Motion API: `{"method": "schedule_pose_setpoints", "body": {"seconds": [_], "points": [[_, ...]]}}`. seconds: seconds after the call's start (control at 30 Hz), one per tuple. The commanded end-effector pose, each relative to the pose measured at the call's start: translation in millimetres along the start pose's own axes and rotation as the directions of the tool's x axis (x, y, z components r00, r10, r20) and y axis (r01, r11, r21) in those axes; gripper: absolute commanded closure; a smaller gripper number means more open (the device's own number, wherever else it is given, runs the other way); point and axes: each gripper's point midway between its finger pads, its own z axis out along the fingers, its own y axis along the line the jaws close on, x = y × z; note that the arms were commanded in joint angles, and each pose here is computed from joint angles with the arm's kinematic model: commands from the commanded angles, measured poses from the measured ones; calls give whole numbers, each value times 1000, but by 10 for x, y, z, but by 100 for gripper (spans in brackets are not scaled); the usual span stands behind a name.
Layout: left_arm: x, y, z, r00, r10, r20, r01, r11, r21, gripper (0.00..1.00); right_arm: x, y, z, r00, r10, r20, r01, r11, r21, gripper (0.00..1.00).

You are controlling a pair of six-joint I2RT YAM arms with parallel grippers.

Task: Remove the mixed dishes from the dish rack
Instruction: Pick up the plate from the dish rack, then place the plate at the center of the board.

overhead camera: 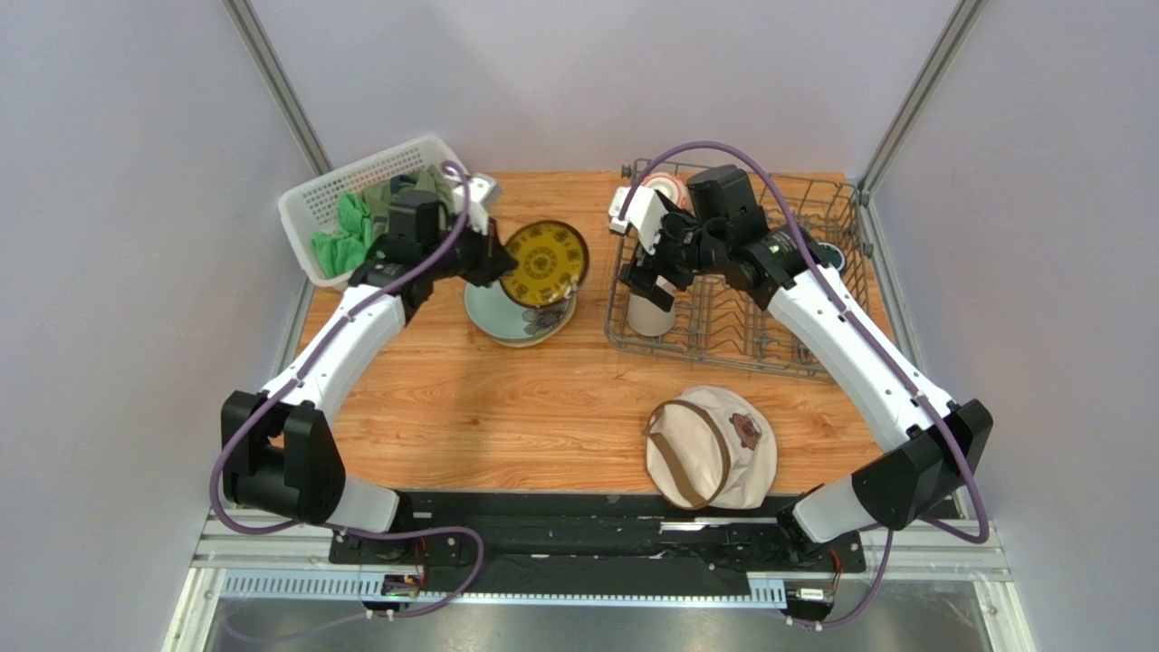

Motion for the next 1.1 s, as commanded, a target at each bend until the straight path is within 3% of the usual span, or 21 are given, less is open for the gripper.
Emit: {"method": "schedule_pose_setpoints", "body": {"seconds": [0.0, 0.13, 0.37, 0.63, 1.07], "points": [[-254, 232, -162, 973, -202, 116, 200, 979, 30, 100, -188, -72, -136, 997, -13, 74, 9, 998, 60, 16], [-19, 494, -142, 920, -386, 64, 383, 922, 54, 100, -135, -41, -82, 998, -1, 64, -2, 999, 47, 16], [485, 786, 3, 770, -637, -26, 637, 765, 92, 100, -82, 24, -13, 998, 20, 57, -20, 1000, 14, 16], [804, 950, 121, 689, -722, -65, 725, 686, 61, 100, 62, 96, 74, 999, 30, 32, -30, 1000, -4, 16], [976, 1068, 241, 630, -769, -110, 773, 635, -7, 100, 108, 127, 141, 999, 35, 28, -34, 999, -19, 15]]}}
